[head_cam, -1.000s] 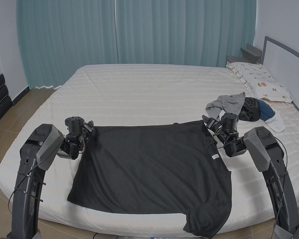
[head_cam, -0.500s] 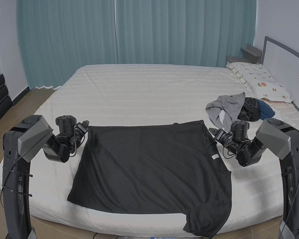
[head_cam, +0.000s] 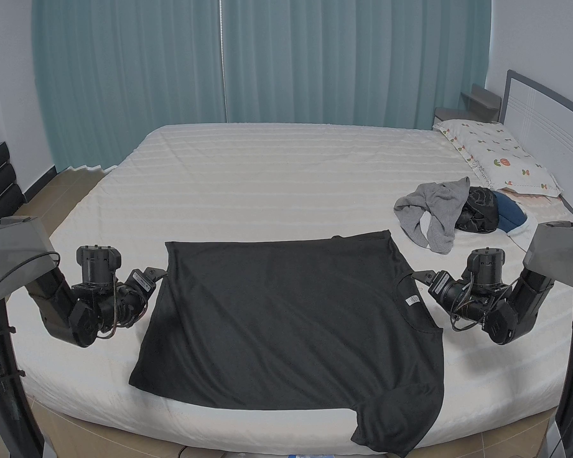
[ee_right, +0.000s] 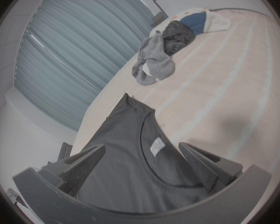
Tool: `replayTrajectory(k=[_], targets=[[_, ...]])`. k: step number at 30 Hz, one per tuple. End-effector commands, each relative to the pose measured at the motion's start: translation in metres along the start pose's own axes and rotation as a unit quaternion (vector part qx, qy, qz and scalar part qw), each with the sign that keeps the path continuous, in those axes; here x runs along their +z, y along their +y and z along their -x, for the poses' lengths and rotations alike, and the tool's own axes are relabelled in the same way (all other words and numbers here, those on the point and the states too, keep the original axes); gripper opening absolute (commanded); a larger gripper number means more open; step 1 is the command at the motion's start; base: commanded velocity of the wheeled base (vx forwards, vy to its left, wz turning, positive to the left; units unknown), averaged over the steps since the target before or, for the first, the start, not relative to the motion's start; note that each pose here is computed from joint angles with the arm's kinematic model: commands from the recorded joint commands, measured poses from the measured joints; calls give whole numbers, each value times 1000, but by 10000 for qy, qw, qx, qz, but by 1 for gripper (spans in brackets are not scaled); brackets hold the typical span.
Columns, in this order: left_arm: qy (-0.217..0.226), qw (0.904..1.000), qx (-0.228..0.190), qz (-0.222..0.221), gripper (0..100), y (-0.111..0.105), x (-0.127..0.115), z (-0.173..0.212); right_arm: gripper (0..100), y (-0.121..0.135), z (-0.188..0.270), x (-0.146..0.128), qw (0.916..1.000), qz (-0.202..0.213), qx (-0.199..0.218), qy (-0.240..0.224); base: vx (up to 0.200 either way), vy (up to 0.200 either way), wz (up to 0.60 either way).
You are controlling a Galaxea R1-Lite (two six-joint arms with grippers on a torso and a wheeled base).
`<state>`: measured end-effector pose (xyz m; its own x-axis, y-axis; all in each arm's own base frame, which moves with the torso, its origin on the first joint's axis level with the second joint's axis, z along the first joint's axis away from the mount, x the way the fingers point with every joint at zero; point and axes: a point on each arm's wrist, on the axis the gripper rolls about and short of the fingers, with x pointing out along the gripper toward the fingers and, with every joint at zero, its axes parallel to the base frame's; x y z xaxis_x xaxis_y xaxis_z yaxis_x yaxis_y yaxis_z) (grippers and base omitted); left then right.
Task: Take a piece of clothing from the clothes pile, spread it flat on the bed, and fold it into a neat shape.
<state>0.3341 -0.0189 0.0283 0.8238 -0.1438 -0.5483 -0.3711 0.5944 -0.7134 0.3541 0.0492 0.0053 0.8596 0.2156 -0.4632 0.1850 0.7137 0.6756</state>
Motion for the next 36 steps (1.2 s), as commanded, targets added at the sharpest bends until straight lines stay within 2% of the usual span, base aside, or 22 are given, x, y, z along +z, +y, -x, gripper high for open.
replayTrajectory(k=[1, 10, 22, 28, 36], targets=[[381, 9992, -103, 95, 100, -1, -17, 27, 100, -3, 22, -10, 9990, -162, 176, 367, -200, 0, 0], [322, 9993, -178, 102, 100, 8, -20, 25, 100, -10, 26, -18, 9985, -185, 45, 517, -200, 0, 0], [354, 9992, -187, 90, 100, 11, -24, 23, 100, -8, 26, -33, 9971, -92, 21, 755, 0, 0, 0], [339, 9992, -168, 83, 100, 11, -25, 24, 100, -8, 25, -37, 9971, -52, 79, 755, 0, -200, 0], [323, 9995, 28, 59, 100, 21, -26, 31, 100, -6, 29, -45, 9967, 22, 116, 805, 0, 0, 0]])
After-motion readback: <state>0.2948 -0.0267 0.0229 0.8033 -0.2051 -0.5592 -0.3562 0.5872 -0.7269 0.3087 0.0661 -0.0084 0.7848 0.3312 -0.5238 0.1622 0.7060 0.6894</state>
